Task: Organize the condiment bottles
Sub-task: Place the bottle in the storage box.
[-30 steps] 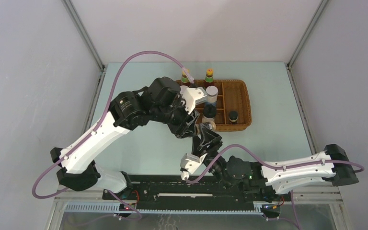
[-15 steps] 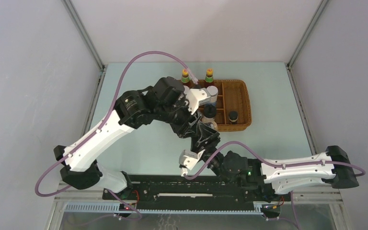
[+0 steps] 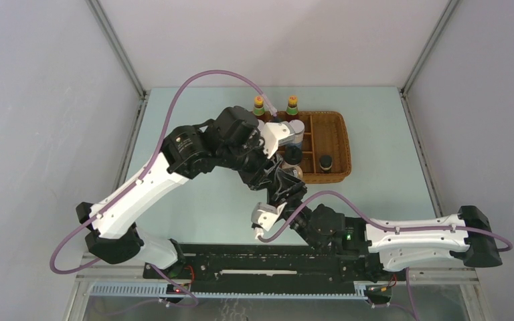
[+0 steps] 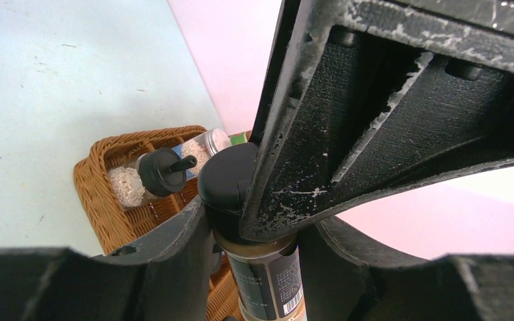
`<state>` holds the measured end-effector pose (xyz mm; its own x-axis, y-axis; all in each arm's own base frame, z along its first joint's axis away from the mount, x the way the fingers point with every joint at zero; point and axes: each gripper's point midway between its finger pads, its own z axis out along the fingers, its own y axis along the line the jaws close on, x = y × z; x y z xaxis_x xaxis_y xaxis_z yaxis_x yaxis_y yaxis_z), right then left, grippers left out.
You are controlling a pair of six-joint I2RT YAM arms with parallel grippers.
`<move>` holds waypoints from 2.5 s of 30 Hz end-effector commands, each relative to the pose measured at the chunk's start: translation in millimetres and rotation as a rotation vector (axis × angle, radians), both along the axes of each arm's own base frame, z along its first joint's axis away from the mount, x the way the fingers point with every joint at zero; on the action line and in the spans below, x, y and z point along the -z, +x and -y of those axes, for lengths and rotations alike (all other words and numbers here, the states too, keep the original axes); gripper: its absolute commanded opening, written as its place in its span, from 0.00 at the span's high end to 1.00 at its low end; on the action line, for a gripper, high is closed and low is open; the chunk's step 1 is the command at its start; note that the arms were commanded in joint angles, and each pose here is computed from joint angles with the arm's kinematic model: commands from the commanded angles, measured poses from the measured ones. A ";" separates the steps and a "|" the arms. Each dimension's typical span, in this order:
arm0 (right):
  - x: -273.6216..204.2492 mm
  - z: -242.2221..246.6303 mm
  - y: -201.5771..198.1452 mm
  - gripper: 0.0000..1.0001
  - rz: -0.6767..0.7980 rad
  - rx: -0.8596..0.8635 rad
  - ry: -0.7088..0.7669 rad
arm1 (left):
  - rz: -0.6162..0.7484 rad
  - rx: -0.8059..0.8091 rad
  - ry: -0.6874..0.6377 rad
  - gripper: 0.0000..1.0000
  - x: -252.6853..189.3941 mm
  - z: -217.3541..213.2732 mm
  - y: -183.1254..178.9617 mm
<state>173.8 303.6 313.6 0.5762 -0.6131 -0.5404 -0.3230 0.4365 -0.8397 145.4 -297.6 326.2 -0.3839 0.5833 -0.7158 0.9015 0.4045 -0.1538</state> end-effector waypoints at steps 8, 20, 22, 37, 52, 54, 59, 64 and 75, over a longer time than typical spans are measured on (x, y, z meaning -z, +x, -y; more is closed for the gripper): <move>-44.1 12.4 11.7 1.00 -0.024 0.021 0.192 | -0.067 0.072 -0.004 1.00 4.4 6.7 -19.4; -56.7 16.9 13.4 1.00 -0.069 0.022 0.295 | -0.026 -0.014 -0.010 0.89 1.7 8.0 -3.8; -59.8 19.5 14.2 1.00 -0.075 0.028 0.322 | -0.026 -0.020 -0.011 0.84 1.9 8.5 -2.9; -68.5 31.5 17.3 1.00 -0.130 0.033 0.430 | 0.023 -0.069 -0.045 0.60 -6.3 12.6 9.6; -64.2 37.3 19.7 1.00 -0.167 0.041 0.442 | 0.110 -0.153 -0.111 0.53 -22.9 15.6 29.5; -63.3 38.6 20.7 1.00 -0.173 0.045 0.444 | 0.120 -0.161 -0.121 0.53 -25.6 16.4 31.6; -57.0 43.1 26.2 1.00 -0.198 0.067 0.446 | 0.145 -0.178 -0.153 0.54 -34.7 17.2 35.5; -53.4 48.7 31.1 1.00 -0.228 0.089 0.474 | 0.164 -0.190 -0.186 0.55 -42.5 18.1 38.0; -48.9 61.7 42.5 1.00 -0.271 0.144 0.532 | 0.195 -0.206 -0.246 0.55 -54.3 18.3 40.4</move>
<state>203.9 270.0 333.9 0.3561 -0.3607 -0.8620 -0.4799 0.7209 -0.4999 186.6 -332.5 361.2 -0.3333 0.3687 -0.8677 0.8496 0.5165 -0.1069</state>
